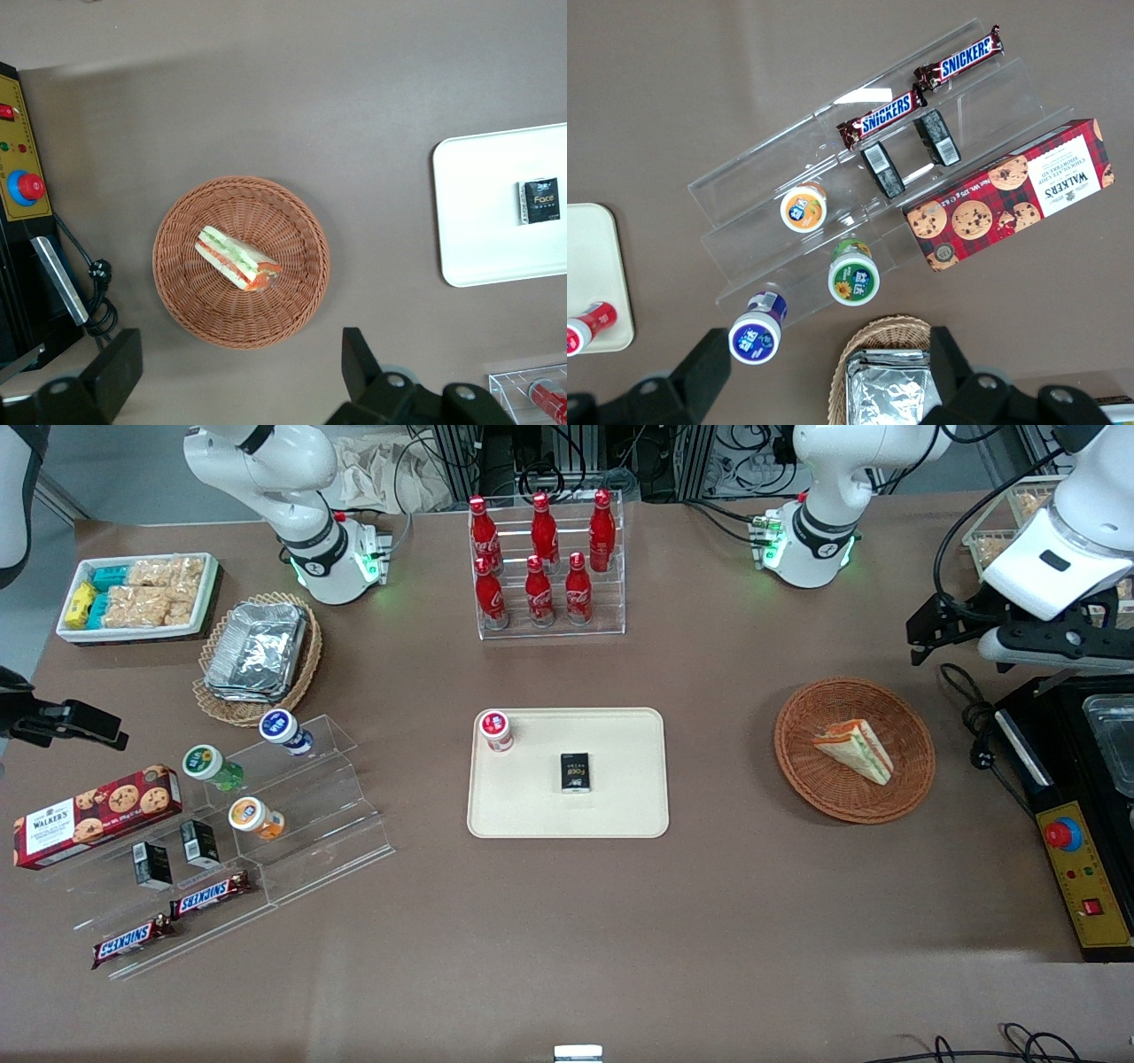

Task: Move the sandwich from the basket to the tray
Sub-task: 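Move the left gripper over the wrapped sandwich in the wicker basket, then lower the open left gripper around the sandwich and close it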

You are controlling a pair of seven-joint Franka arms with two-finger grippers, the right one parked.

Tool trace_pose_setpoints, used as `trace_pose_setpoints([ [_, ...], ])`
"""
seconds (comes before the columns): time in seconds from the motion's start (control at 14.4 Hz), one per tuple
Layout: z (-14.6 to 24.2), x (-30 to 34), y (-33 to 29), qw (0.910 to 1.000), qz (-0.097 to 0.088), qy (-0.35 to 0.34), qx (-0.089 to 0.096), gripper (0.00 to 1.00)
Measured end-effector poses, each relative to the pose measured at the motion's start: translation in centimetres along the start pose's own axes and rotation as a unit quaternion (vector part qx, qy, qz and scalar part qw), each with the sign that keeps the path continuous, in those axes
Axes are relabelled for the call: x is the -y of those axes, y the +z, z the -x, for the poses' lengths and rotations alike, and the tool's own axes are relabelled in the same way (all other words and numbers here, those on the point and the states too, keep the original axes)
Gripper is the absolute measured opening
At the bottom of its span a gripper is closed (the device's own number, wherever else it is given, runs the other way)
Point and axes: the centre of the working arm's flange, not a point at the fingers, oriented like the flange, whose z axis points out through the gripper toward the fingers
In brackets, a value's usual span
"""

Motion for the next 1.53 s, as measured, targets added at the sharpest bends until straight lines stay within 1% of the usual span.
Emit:
trace_pose_setpoints([
  [0.21, -0.2, 0.1, 0.4, 1.0000, 0.000, -0.001, 0.004, 1.00],
  [0.28, -0.2, 0.2, 0.6, 1.0000, 0.000, -0.001, 0.009, 1.00],
  [0.35, -0.2, 0.2, 1.1, 0.9998, 0.001, -0.010, 0.019, 1.00],
  [0.42, -0.3, 0.5, 1.7, 0.9988, 0.000, -0.038, 0.029, 1.00],
  [0.56, -0.5, 1.5, 3.4, 0.9923, -0.003, -0.115, 0.047, 1.00],
  [0.62, -0.3, 2.3, 4.7, 0.9886, -0.004, -0.140, 0.055, 1.00],
  [0.69, 0.0, 3.5, 6.2, 0.9843, -0.005, -0.167, 0.055, 1.00],
  [0.76, 0.6, 4.9, 7.6, 0.9781, -0.006, -0.202, 0.049, 1.00],
  [0.83, 1.3, 6.0, 9.0, 0.9686, -0.007, -0.245, 0.043, 1.00],
  [0.9, 2.1, 6.5, 10.4, 0.9567, -0.008, -0.289, 0.036, 1.00],
  [1.11, 3.6, 6.2, 15.2, 0.9180, -0.008, -0.396, 0.017, 1.00],
  [1.25, 3.7, 5.7, 18.1, 0.8912, -0.008, -0.453, 0.015, 1.00],
  [1.32, 3.4, 5.5, 19.5, 0.8798, -0.009, -0.475, 0.016, 1.00],
  [1.39, 3.0, 5.2, 20.8, 0.8706, -0.009, -0.492, 0.017, 1.00],
  [1.53, 2.1, 4.8, 23.4, 0.8585, -0.009, -0.512, 0.019, 1.00],
])
